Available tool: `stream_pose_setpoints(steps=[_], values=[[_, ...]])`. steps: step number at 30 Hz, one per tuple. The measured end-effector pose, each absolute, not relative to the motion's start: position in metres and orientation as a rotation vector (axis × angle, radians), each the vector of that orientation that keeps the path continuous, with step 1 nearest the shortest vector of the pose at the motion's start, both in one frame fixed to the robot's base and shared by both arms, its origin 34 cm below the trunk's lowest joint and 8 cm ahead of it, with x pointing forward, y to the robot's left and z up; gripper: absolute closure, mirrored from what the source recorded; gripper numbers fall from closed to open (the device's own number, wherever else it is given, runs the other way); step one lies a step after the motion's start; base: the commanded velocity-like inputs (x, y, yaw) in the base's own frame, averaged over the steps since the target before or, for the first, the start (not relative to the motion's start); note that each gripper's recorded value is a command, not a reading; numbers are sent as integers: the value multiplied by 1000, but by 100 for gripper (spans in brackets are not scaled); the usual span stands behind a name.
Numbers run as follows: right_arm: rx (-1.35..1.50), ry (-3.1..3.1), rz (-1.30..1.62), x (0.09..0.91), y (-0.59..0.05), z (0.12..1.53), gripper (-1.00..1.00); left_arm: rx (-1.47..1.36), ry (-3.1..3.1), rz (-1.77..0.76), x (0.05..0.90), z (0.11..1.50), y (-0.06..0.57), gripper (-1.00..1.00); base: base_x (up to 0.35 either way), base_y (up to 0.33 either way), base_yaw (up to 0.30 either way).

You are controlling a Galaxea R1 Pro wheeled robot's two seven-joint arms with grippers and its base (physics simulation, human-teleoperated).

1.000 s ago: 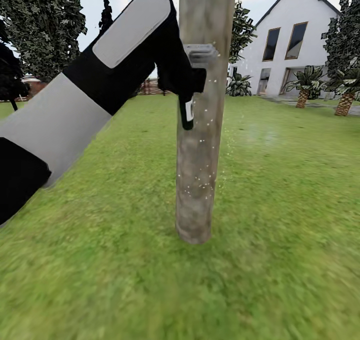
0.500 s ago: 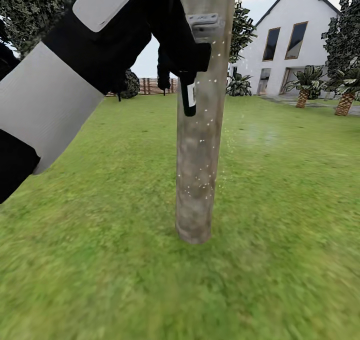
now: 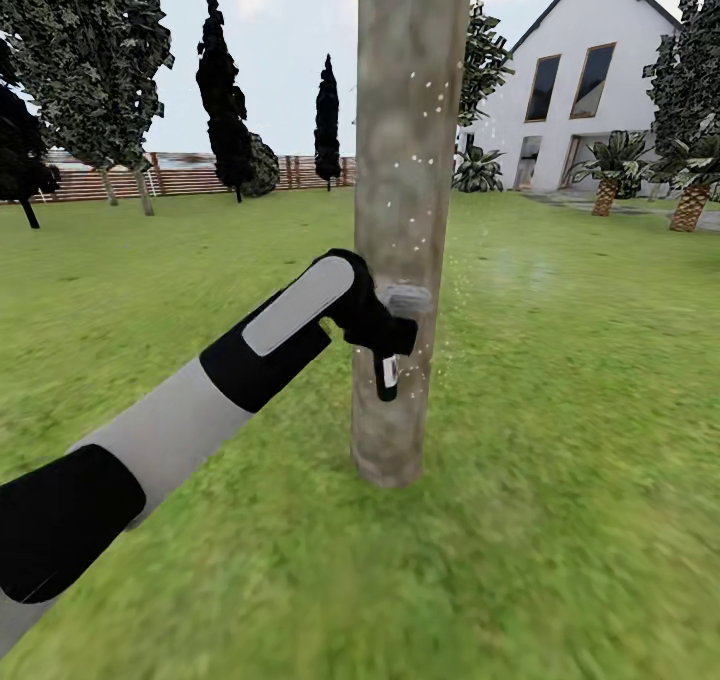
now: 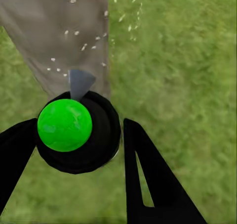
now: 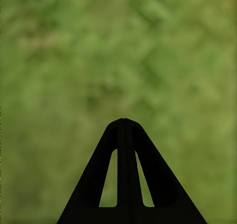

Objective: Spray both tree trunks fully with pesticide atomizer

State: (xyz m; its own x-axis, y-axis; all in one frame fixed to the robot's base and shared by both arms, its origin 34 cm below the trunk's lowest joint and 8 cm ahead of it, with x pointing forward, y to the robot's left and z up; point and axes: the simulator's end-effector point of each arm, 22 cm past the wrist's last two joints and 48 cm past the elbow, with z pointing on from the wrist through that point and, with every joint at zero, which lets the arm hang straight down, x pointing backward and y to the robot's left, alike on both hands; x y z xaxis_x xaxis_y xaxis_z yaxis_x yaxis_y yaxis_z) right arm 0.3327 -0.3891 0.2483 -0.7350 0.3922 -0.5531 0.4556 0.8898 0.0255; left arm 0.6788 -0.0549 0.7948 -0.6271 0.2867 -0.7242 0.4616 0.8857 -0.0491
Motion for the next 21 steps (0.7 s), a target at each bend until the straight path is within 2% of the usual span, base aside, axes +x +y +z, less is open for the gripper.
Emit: stream_pose_setpoints(steps=[9, 14, 21], values=[[610, 2485, -153, 333, -392, 249, 100, 536, 2432, -328, 626, 662, -41, 100, 0, 0, 0], [609, 2484, -158, 333, -395, 250, 100, 496, 2452, -198, 626, 621, -12, 100, 0, 0, 0], [655, 2464, -189, 327, -412, 252, 100, 481, 2528, -183, 608, 574, 6, 100, 0, 0, 0]])
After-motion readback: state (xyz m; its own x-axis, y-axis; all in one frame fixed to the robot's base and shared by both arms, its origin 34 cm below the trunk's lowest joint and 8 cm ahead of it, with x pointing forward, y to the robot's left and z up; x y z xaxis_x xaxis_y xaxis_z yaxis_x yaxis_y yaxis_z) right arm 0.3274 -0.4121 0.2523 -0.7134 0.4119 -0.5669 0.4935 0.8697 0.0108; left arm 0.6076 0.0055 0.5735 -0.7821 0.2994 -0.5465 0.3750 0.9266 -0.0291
